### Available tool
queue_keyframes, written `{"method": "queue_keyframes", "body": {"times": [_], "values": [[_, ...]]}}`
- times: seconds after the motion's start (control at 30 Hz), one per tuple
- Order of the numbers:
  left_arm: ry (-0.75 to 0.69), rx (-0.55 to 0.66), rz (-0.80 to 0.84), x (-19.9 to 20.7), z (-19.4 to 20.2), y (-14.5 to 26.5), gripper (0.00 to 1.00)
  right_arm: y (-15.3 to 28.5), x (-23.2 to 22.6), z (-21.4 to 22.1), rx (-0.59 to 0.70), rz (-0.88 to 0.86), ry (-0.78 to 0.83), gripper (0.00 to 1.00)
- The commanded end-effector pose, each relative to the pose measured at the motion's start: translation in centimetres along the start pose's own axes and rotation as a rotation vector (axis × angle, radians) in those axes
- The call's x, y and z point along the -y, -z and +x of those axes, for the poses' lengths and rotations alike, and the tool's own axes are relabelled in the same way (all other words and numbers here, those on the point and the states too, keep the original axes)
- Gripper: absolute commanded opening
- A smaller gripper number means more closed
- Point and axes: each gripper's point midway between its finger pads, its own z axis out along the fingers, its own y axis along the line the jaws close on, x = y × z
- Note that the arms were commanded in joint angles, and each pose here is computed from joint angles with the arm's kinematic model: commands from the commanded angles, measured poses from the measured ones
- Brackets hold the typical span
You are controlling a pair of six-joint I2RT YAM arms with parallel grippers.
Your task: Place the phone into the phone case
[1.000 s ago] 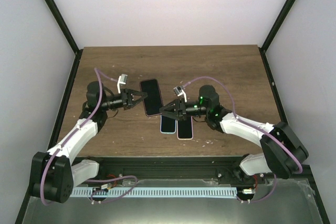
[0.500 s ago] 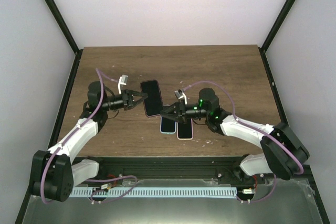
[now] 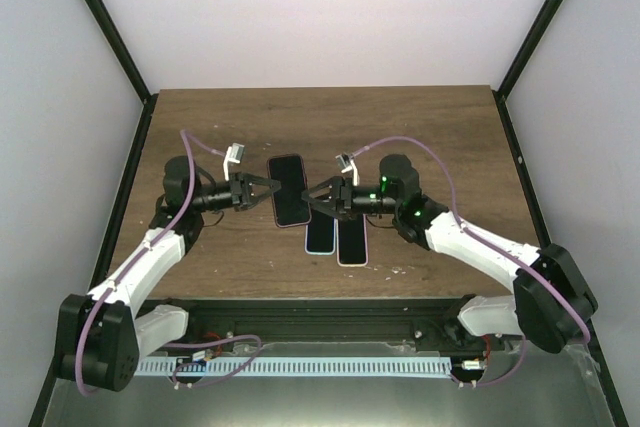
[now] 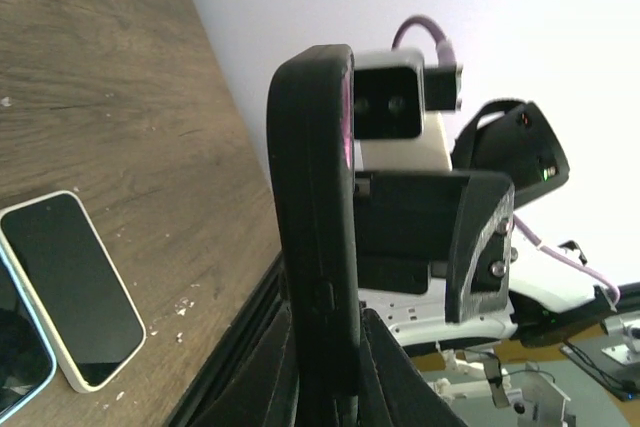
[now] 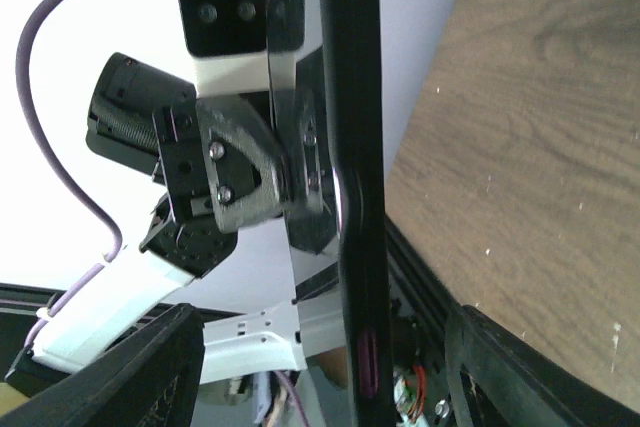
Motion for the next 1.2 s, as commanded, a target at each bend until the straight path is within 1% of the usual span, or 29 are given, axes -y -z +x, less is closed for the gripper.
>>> {"method": "queue_keyframes", "body": {"times": [0.0, 0.07, 0.17, 0.27, 0.33, 0.37, 0.4, 0.43, 0.53, 0.57, 0.63, 0.8, 0.9, 0.97, 1.07, 1.17], "values": [[-0.071, -0.038, 0.054, 1.8, 0.8, 0.3, 0.0, -0.9, -0.3, -1.6, -0.021, 0.039, 0.091, 0.66], [-0.066, -0.049, 0.057, 1.8, 1.0, 0.3, 0.0, -1.4, -0.6, -1.7, -0.038, 0.019, 0.1, 0.6], [-0.056, -0.06, 0.051, 1.5, 1.1, 0.2, 0.0, -1.6, -1.1, -2.1, -0.037, -0.003, 0.112, 0.44], [-0.038, -0.073, 0.023, 0.9, 1.1, 0.1, 0.0, -1.7, -1.4, -2.5, -0.026, -0.004, 0.119, 0.23], [-0.035, -0.074, 0.015, 0.9, 1.1, 0.1, 0.0, -1.8, -1.2, -2.7, -0.017, 0.006, 0.115, 0.11], [-0.031, -0.074, 0.011, 0.9, 1.0, 0.1, 0.01, -1.8, -1.1, -2.8, -0.013, 0.011, 0.112, 0.07], [-0.024, -0.07, 0.006, 0.9, 0.9, 0.1, 0.06, -1.7, -1.1, -2.9, -0.005, 0.016, 0.108, 0.04], [-0.016, -0.066, 0.002, 1.0, 0.8, 0.1, 0.15, -1.7, -1.0, -3.1, 0.003, 0.021, 0.103, 0.03], [0.007, -0.045, -0.012, 0.9, 0.7, 0.2, 0.36, -1.6, -1.0, -3.8, 0.047, 0.027, 0.084, 0.01], [0.012, -0.042, -0.017, 0.9, 0.7, 0.3, 0.41, -1.5, -1.1, -4.1, 0.063, 0.025, 0.078, 0.01], [0.03, -0.037, -0.033, 0.5, 1.1, 0.4, 0.48, -1.3, -1.2, -4.9, 0.098, 0.022, 0.065, 0.01], [0.098, -0.044, -0.048, -0.7, 2.5, 0.7, 0.59, -0.7, -1.5, -6.7, 0.171, 0.001, 0.043, 0.01], [0.127, -0.052, -0.049, -1.1, 3.1, 0.7, 0.61, -0.6, -1.6, -7.5, 0.206, -0.001, 0.041, 0.01], [0.135, -0.057, -0.043, -1.1, 3.4, 0.7, 0.6, -0.6, -1.6, -7.8, 0.22, -0.005, 0.036, 0.01], [0.147, -0.059, -0.038, -1.0, 3.4, 0.6, 0.55, -0.8, -1.5, -8.1, 0.227, -0.01, 0.025, 0.01], [0.157, -0.062, -0.036, -0.9, 3.3, 0.6, 0.45, -0.8, -1.3, -8.2, 0.238, -0.006, 0.016, 0.01]]}}
